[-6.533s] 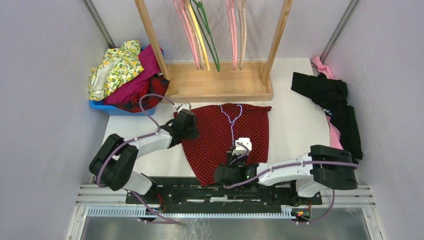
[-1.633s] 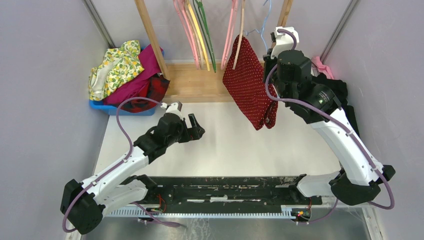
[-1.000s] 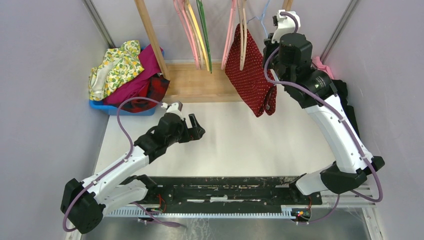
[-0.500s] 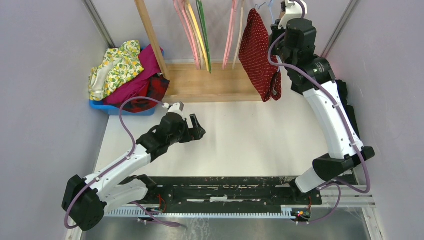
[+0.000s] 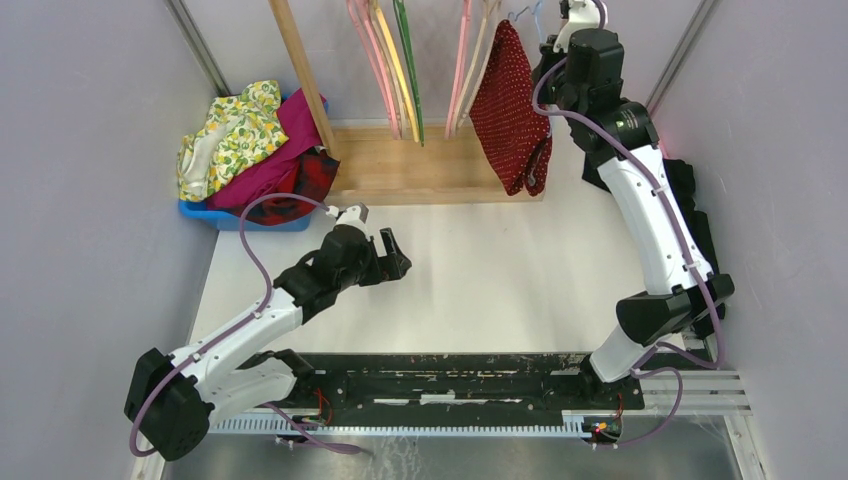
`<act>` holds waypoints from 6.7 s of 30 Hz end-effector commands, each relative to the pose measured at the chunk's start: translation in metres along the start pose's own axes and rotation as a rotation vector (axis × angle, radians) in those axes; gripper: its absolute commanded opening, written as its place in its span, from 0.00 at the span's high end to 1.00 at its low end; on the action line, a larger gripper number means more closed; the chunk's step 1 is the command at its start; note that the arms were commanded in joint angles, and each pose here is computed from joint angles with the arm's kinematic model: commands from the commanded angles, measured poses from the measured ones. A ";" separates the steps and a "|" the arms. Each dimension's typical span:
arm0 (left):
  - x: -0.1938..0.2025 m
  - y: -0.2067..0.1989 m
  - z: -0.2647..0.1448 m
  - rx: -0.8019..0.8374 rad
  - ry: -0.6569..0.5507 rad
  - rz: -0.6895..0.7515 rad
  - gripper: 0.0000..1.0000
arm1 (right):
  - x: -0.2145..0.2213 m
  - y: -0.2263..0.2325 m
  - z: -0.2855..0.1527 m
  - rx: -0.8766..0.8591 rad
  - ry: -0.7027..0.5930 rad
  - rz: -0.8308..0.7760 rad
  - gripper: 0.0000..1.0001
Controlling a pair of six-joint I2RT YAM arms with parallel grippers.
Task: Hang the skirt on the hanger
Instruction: Place the hanger at the clothesline, then pick up the skirt from the bin.
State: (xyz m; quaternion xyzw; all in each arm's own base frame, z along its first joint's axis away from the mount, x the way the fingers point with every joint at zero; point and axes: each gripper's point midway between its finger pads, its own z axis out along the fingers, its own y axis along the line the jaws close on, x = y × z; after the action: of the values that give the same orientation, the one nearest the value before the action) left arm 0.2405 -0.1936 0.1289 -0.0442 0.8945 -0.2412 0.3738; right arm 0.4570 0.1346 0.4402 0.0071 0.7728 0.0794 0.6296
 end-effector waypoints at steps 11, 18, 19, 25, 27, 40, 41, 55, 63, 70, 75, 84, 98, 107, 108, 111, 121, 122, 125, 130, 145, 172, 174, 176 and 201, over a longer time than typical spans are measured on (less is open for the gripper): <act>-0.027 -0.013 -0.010 0.024 -0.080 0.046 0.01 | -0.016 -0.014 -0.045 -0.026 -0.071 0.083 0.44; -0.038 -0.011 -0.024 -0.002 -0.107 0.049 0.01 | 0.017 -0.039 -0.101 0.022 -0.024 0.094 0.26; -0.041 -0.010 -0.027 -0.015 -0.114 0.051 0.01 | 0.025 -0.044 -0.113 0.035 -0.015 0.097 0.24; -0.064 -0.009 -0.047 -0.066 -0.163 0.059 0.01 | 0.103 -0.068 -0.178 0.065 0.111 0.131 0.04; -0.072 -0.007 -0.055 -0.091 -0.183 0.063 0.01 | 0.136 -0.067 -0.194 0.032 0.166 0.152 0.03; -0.143 0.042 -0.081 -0.310 -0.308 -0.014 0.01 | 0.240 -0.029 -0.222 -0.241 0.349 0.259 0.08; -0.153 0.051 -0.083 -0.331 -0.329 -0.035 0.01 | 0.241 -0.026 -0.221 -0.256 0.354 0.260 0.08; -0.255 0.112 -0.054 -0.447 -0.472 -0.204 0.01 | 0.266 -0.009 -0.218 -0.361 0.407 0.288 0.10; -0.235 0.130 -0.014 -0.445 -0.367 -0.210 0.01 | 0.280 -0.004 -0.211 -0.388 0.438 0.287 0.10; -0.213 0.154 -0.006 -0.601 -0.307 -0.111 0.00 | 0.293 0.003 -0.201 -0.414 0.457 0.331 0.10; -0.212 0.156 0.006 -0.667 -0.293 -0.060 0.00 | 0.297 0.008 -0.200 -0.436 0.468 0.355 0.11; -0.196 0.162 0.031 -0.848 -0.242 0.051 0.03 | 0.299 0.008 -0.202 -0.437 0.466 0.364 0.11; -0.214 0.166 0.029 -0.904 -0.284 0.053 0.78 | 0.301 0.007 -0.205 -0.438 0.471 0.356 0.11; -0.247 0.136 -0.012 -0.814 -0.390 0.004 0.97 | 0.297 0.008 -0.206 -0.445 0.464 0.362 0.11; -0.251 0.132 -0.017 -0.791 -0.399 -0.006 0.97 | 0.296 0.009 -0.206 -0.447 0.462 0.361 0.12; -0.264 0.117 -0.035 -0.714 -0.432 -0.034 0.97 | 0.293 0.009 -0.207 -0.450 0.458 0.361 0.12; -0.312 0.070 -0.089 -0.578 -0.538 -0.053 0.97 | 0.286 0.012 -0.210 -0.465 0.449 0.374 0.12; -0.317 0.070 -0.093 -0.576 -0.546 -0.056 0.97 | 0.286 0.012 -0.210 -0.466 0.449 0.374 0.12; -0.330 0.071 -0.100 -0.572 -0.561 -0.069 0.97 | 0.284 0.013 -0.210 -0.470 0.448 0.374 0.12; -0.351 0.073 -0.110 -0.561 -0.599 -0.084 0.97 | 0.288 0.013 -0.209 -0.467 0.456 0.374 0.12; -0.385 -0.001 -0.154 -0.245 -0.680 -0.066 0.97 | 0.300 0.012 -0.204 -0.457 0.474 0.389 0.12; -0.413 -0.132 -0.237 0.337 -0.786 0.032 0.96 | 0.308 0.011 -0.202 -0.455 0.487 0.397 0.12; -0.413 -0.141 -0.246 0.380 -0.792 0.038 0.96 | 0.309 0.011 -0.202 -0.451 0.489 0.395 0.12; -0.412 -0.152 -0.256 0.431 -0.793 0.051 0.95 | 0.309 0.011 -0.202 -0.452 0.489 0.395 0.12; -0.352 -0.230 -0.305 1.026 -0.553 0.090 0.94 | 0.295 0.005 -0.203 -0.426 0.461 0.347 0.12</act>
State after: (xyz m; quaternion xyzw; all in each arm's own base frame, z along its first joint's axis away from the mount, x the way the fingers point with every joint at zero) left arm 0.3473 -0.1707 0.5894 0.0061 0.6242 -0.5475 0.5572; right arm 0.1898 0.1508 0.1681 0.0044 0.8630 0.3475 0.3667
